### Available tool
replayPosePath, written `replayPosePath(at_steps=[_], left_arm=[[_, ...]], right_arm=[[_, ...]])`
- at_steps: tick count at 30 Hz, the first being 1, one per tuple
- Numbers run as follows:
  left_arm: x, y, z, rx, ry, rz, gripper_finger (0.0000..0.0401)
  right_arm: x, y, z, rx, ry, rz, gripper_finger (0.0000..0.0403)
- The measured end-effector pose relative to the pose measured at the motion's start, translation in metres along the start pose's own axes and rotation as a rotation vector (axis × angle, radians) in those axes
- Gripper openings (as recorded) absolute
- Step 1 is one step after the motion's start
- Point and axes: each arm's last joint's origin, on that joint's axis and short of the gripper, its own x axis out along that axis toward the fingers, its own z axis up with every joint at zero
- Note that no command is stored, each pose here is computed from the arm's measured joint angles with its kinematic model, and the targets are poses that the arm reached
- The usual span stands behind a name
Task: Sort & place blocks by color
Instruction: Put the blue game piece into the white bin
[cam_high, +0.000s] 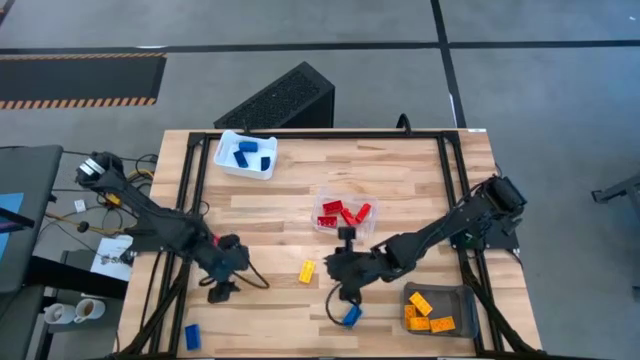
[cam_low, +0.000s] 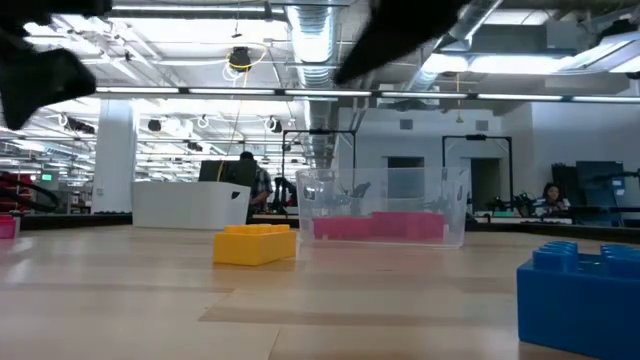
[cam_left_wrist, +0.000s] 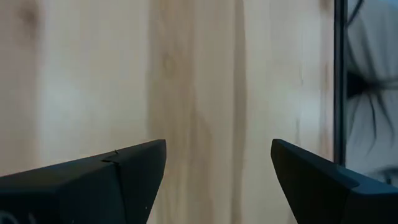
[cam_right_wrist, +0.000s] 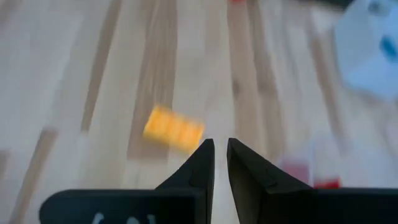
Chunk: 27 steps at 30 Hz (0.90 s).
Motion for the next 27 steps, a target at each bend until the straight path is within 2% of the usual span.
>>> replayPosePath(at_steps=[7, 17, 21, 27], left_arm=[[0.014, -0.03, -0.016, -0.042, 0.192, 0.0, 0.0272], [0.005, -0.065, -0.071, -0.112, 0.309, 0.063, 0.0272], [0.014, -0.072, -0.085, -0.076, 0.384, 0.087, 0.0272], [0.046, -0.081, -0.101, 0.067, 0.52, 0.124, 0.0272]], right_arm=[[0.006, -0.017, 0.02, -0.089, -0.161, -0.006, 0.0067], [0.012, -0.035, 0.034, -0.03, -0.267, -0.036, 0.0067], [0.012, -0.036, 0.038, 0.017, -0.308, -0.013, 0.0067], [0.008, -0.029, 0.04, 0.094, -0.337, 0.025, 0.0067]])
